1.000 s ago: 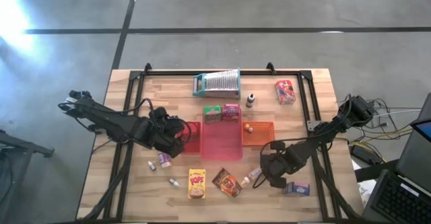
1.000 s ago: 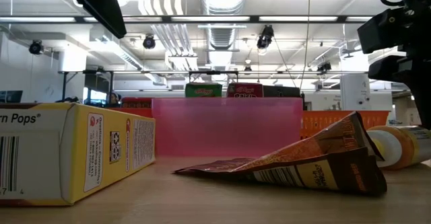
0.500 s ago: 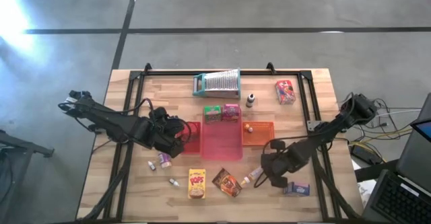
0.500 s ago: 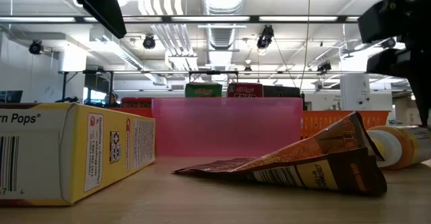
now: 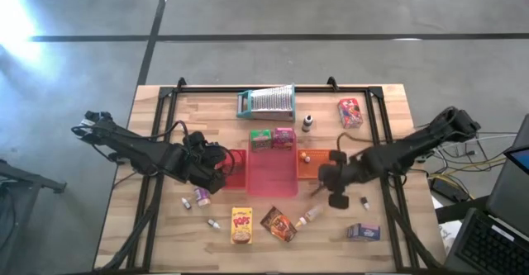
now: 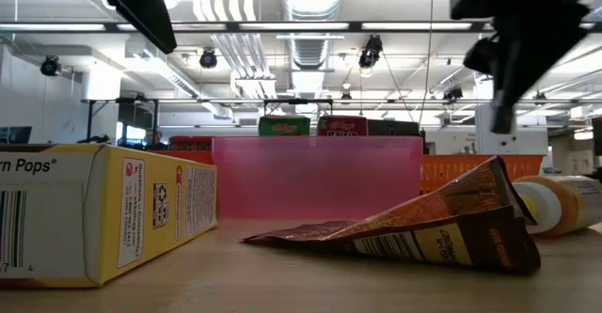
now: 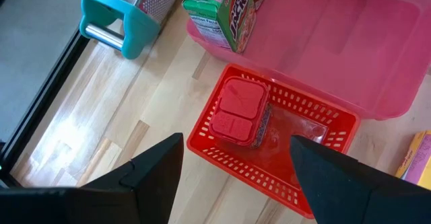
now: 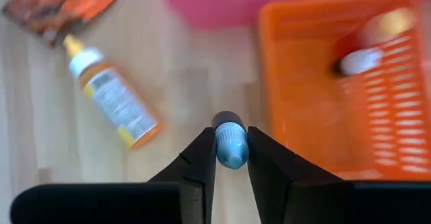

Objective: Pick & Place Kitchen Items
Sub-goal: Put the small black food coloring bottle into the orange bin

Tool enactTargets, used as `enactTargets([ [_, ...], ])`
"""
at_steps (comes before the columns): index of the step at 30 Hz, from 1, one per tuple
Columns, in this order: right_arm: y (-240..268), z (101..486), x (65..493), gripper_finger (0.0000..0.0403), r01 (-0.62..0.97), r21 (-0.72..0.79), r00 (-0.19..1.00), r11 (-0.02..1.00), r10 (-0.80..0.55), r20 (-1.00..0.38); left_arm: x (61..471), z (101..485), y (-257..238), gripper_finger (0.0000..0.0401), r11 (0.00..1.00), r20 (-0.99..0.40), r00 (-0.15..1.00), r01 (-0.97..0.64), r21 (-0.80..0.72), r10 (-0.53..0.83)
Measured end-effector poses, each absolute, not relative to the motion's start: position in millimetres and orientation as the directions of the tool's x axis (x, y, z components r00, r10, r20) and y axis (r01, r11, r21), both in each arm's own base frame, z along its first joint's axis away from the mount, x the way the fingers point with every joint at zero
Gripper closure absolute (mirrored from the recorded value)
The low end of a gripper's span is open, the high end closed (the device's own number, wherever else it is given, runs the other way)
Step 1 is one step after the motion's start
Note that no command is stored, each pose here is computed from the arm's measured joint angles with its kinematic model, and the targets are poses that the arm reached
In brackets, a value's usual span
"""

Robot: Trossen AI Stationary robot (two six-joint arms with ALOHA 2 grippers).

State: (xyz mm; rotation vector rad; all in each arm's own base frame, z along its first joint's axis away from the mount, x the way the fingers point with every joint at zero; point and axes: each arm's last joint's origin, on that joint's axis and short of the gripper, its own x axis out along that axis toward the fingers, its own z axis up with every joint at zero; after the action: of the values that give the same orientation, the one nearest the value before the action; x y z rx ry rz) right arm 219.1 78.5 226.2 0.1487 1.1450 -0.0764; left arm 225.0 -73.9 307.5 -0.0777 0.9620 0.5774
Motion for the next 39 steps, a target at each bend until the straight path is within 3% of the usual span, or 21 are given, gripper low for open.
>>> enactTargets([
  [5,50.0,234.0,222.7,0.0334,0.160,0.055,0.444,0.986,-0.022,-0.896,225.1,307.5,-73.8,0.0125,0.847,-0.792,0.434,-0.497,0.187,0.430],
  [16,5.7,220.6,237.7,0.0334,0.169,0.009,0.385,0.986,-0.057,-0.921,225.1,307.5,-73.8,0.0125,0.847,-0.792,0.434,-0.497,0.187,0.430],
  [39,-26.1,187.9,251.7,0.0331,0.171,-0.002,0.337,0.985,-0.060,-0.940,225.1,307.5,-73.9,0.0125,0.847,-0.792,0.434,-0.497,0.188,0.430],
])
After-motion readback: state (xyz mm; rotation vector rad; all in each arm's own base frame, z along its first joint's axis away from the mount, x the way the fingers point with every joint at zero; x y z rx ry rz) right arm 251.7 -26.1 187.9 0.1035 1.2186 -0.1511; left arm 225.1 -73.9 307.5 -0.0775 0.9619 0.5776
